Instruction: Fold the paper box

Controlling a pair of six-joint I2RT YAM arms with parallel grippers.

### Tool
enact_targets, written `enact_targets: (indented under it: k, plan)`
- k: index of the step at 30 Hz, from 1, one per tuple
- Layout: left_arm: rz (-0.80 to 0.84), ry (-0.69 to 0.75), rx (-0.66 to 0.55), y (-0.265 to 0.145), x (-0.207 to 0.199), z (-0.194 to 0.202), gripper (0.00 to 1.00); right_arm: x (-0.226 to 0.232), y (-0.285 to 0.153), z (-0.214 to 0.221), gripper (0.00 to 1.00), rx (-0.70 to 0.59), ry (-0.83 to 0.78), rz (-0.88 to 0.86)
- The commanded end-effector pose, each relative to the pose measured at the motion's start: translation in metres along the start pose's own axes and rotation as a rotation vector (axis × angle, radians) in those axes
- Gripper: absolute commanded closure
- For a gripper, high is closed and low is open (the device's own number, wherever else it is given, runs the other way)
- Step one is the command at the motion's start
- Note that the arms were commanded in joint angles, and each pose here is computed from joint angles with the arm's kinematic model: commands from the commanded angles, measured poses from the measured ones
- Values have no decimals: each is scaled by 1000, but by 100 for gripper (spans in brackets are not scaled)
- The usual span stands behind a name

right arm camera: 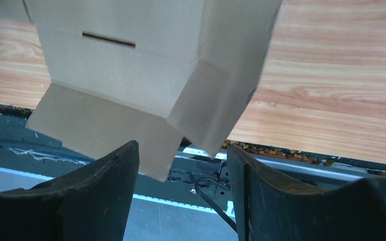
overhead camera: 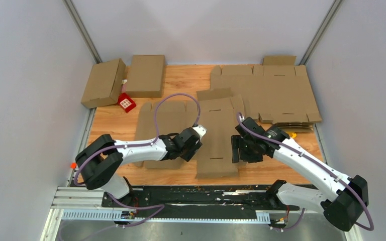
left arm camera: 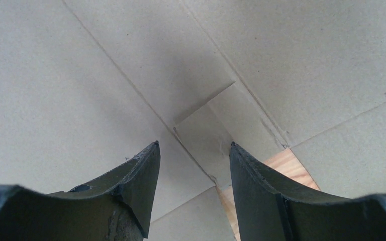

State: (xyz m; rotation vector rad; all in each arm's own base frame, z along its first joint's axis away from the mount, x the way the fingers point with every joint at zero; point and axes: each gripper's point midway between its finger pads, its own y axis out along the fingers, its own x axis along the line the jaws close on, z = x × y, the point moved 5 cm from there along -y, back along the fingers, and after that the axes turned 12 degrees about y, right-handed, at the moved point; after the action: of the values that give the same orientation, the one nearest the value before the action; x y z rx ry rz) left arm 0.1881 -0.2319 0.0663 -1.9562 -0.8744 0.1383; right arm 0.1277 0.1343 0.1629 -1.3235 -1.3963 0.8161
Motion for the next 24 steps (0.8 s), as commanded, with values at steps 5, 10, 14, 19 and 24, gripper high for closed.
enact_targets:
  k: [5,10,14,19,24]
  plan:
    - [-14,-10,71,12,-1,1,39,10,9,27,42,138,76,-129]
    - [-17,-6,61,8,1,0,39,17,19,23,51,110,117,-158]
    - [-9,3,56,7,1,0,39,15,27,7,56,20,155,-85]
    - [-3,19,71,6,1,2,39,15,38,-17,62,-86,172,17]
    - [5,26,72,6,0,2,39,21,40,-42,64,-175,116,48]
